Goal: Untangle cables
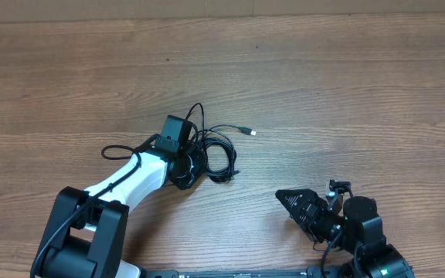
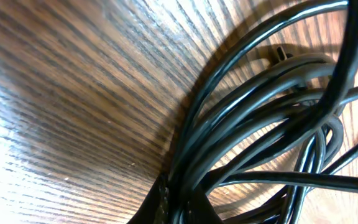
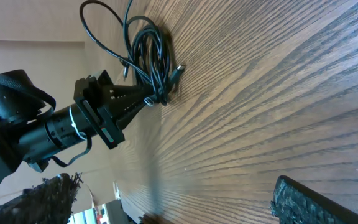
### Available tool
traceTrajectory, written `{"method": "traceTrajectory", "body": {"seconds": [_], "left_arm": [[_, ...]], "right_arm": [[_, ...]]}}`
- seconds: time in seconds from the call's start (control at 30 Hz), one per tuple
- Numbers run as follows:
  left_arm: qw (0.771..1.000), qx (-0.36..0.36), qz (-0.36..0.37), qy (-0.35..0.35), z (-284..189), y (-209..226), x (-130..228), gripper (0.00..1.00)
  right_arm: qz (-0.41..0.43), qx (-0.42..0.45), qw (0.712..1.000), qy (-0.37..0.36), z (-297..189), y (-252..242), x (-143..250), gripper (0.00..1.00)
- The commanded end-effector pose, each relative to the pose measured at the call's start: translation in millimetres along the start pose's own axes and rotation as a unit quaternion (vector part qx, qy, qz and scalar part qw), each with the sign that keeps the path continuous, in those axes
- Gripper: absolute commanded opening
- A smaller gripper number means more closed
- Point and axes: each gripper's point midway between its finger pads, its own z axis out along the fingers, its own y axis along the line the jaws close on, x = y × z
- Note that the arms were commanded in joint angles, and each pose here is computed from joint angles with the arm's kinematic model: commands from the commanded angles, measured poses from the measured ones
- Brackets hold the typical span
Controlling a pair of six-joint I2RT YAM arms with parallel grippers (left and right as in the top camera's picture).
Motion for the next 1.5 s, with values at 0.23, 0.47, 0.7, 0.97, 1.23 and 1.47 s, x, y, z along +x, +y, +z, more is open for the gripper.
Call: {"method": "traceTrajectory", "body": {"seconds": [0.23, 0.47, 0.7, 0.97, 1.23, 1.47], "left_arm": [[0.965, 0.040, 0.045, 0.255, -2.2, 15.2, 85.3, 0.04], [0.941, 0.060, -0.018, 0.333, -19.9, 2.8, 108.4, 0.04], [0.909, 0.043, -0.124, 0.395, -34.8, -6.3, 122.6, 0.04], [0.879, 0.019, -0.199, 0.433, -45.2, -11.4, 130.5, 0.04], [0.866, 0.002, -0.235, 0.442, -47.6, -12.6, 132.2, 0.04], [0.845, -0.013, -0.271, 0.461, -53.7, -15.5, 136.0, 0.04]], "right_arm": [[-0.007, -0.015, 0.999, 0.039, -1.3, 6.6, 14.0, 0.99], [-0.014, -0.029, 0.999, 0.037, -1.5, 13.5, 12.4, 0.91], [-0.005, -0.017, 0.999, 0.046, -1.2, 6.6, 16.4, 0.81], [0.002, -0.029, 0.996, 0.087, -2.9, 9.8, 30.7, 0.75], [-0.014, -0.061, 0.996, 0.067, -2.9, 26.3, 21.8, 0.73], [-0.052, -0.086, 0.995, -0.016, -3.5, 43.9, -8.3, 0.82]]}}
